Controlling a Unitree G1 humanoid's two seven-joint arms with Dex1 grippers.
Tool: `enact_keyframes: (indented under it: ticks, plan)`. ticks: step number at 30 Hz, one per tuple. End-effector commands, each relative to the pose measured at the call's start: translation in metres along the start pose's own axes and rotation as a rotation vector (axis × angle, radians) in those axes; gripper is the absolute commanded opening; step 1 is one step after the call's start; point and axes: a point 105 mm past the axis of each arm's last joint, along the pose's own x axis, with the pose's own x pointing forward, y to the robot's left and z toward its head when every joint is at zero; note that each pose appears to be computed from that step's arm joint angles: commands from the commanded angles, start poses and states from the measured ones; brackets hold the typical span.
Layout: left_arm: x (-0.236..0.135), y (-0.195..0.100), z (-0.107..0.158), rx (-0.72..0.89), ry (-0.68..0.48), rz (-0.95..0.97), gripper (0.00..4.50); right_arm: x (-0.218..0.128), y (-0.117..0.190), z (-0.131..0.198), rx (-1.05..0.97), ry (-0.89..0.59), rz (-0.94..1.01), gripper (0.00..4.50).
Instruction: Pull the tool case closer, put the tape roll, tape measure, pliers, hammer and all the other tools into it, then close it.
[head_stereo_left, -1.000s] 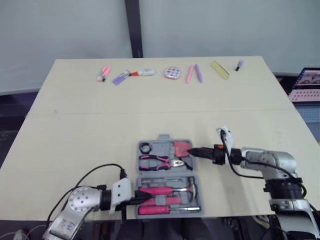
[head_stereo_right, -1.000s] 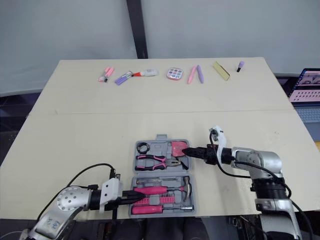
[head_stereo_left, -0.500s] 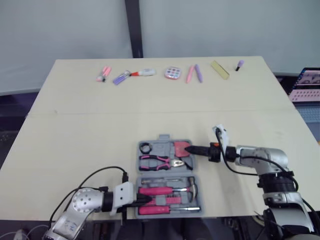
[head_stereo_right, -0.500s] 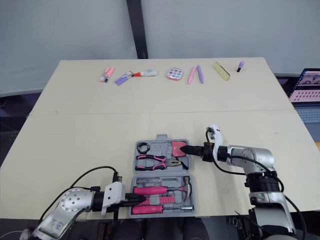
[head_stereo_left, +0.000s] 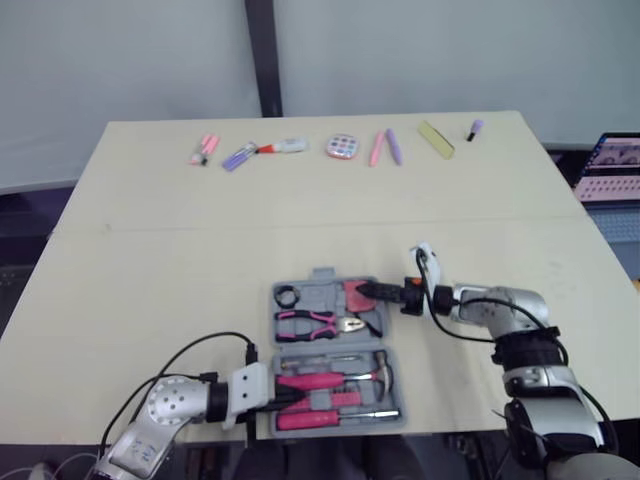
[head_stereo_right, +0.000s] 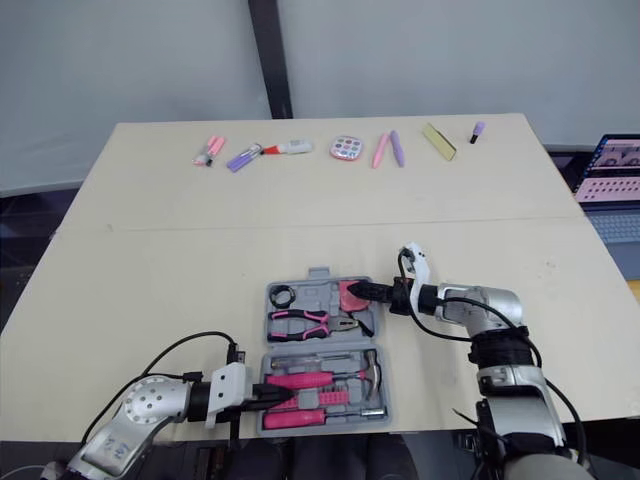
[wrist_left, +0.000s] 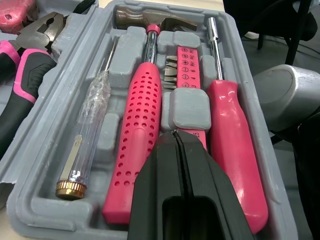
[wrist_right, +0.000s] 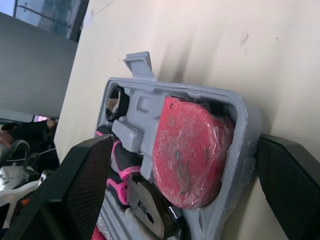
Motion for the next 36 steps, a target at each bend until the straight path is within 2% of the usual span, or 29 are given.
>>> enact_keyframes:
  ticks: [1, 10, 20, 23, 26, 28, 30, 33, 36]
  plan:
    - [-0.001, -0.011, -0.033, -0.065, 0.124, -0.011, 0.0, 0.0, 0.027, 0.014, -0.033, -0.027, 0.129, 4.46]
    - [-0.005, -0.006, -0.038, -0.056, 0.142, 0.033, 0.0, -0.016, 0.05, 0.005, -0.158, 0.036, 0.159, 4.46]
    - [-0.018, 0.006, -0.016, -0.066, 0.104, 0.175, 0.0, -0.047, 0.095, -0.016, -0.341, 0.151, 0.222, 4.46]
    - [-0.039, 0.006, 0.008, -0.116, 0.059, 0.263, 0.0, -0.059, 0.108, -0.025, -0.377, 0.189, 0.233, 4.46]
    - [-0.075, -0.023, 0.028, -0.266, 0.064, 0.254, 0.0, -0.079, 0.114, -0.044, -0.417, 0.272, 0.207, 4.46]
    - [-0.11, -0.046, 0.027, -0.398, 0.109, 0.254, 0.0, -0.102, 0.119, -0.062, -0.41, 0.353, 0.194, 4.46]
    - [-0.142, -0.055, 0.023, -0.467, 0.159, 0.292, 0.0, -0.121, 0.124, -0.08, -0.411, 0.43, 0.197, 4.46]
    - [-0.167, -0.026, 0.023, -0.384, 0.124, 0.425, 0.0, -0.136, 0.116, -0.101, -0.464, 0.47, 0.168, 4.46]
    - [-0.166, -0.003, 0.024, -0.331, 0.092, 0.465, 0.0, -0.137, 0.095, -0.103, -0.578, 0.417, 0.098, 4.46]
